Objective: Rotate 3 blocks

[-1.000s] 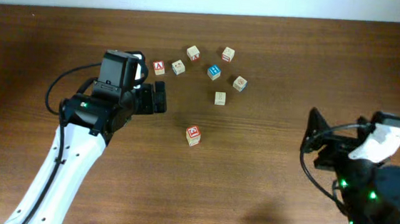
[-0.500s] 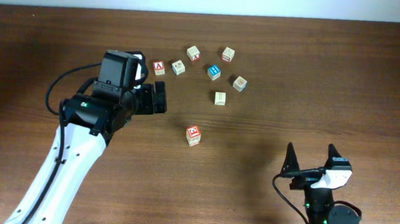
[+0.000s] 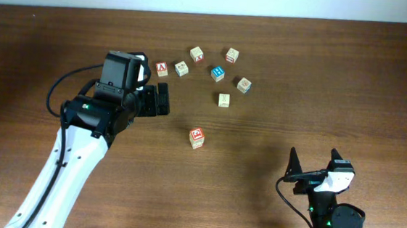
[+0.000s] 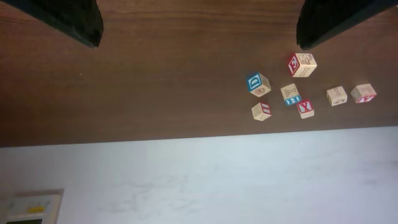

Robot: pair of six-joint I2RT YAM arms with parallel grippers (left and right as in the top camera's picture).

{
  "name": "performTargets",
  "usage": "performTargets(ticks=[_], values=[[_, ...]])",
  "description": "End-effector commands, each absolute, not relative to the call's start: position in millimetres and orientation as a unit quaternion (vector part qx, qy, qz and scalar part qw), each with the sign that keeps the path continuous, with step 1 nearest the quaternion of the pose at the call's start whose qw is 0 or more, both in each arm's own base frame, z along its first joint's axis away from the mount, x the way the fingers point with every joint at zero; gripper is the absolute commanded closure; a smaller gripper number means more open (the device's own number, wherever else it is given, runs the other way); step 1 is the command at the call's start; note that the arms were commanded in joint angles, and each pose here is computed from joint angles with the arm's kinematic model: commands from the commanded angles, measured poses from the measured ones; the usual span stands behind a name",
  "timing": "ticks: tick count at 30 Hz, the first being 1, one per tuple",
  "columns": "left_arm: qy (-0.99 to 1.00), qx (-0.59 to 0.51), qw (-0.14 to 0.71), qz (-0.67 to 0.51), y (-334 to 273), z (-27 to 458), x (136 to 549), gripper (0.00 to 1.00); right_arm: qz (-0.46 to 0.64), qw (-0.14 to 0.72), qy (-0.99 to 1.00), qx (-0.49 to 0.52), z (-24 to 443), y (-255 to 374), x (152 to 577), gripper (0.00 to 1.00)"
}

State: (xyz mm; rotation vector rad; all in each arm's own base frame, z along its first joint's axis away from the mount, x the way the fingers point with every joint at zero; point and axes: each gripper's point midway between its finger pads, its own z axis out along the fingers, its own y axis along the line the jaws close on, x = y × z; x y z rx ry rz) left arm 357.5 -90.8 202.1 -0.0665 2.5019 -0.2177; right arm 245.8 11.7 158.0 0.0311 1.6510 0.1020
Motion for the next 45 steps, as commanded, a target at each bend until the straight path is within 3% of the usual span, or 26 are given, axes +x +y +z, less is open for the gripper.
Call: performTargets(ticks=[1,6,12,17,30,35,45], values=[[0.946,-0.024,0.314,-0.076,-88.1,205.6,358.0,0.01,0.040,0.678,0.734,0.017,155.8,9.1,245.9,0.01],[0.941,-0.033,0.332,-0.049,-74.2,213.2,349.8,0.01,0.040,0.678,0.734,0.017,155.8,9.0,245.9,0.01],[0.853,0.090,0.512,-0.049,-78.6,235.6,342.6,0.01,0.040,0.678,0.734,0.017,155.9,9.0,245.9,0.02],[0.776,0.061,0.626,-0.042,-50.1,231.0,302.4,0.01,0.040,0.678,0.734,0.017,155.8,9.0,245.9,0.01],[0.751,0.052,0.659,0.009,-17.7,145.5,256.0,0.01,0.040,0.678,0.734,0.017,155.9,9.0,245.9,0.01],[0.765,0.056,0.641,0.012,-17.1,133.8,249.2,0.01,0.040,0.678,0.734,0.017,155.8,9.0,245.9,0.01],[0.732,0.062,0.678,0.001,-21.3,156.2,244.9,0.01,0.040,0.678,0.734,0.017,155.8,9.0,245.9,0.01]])
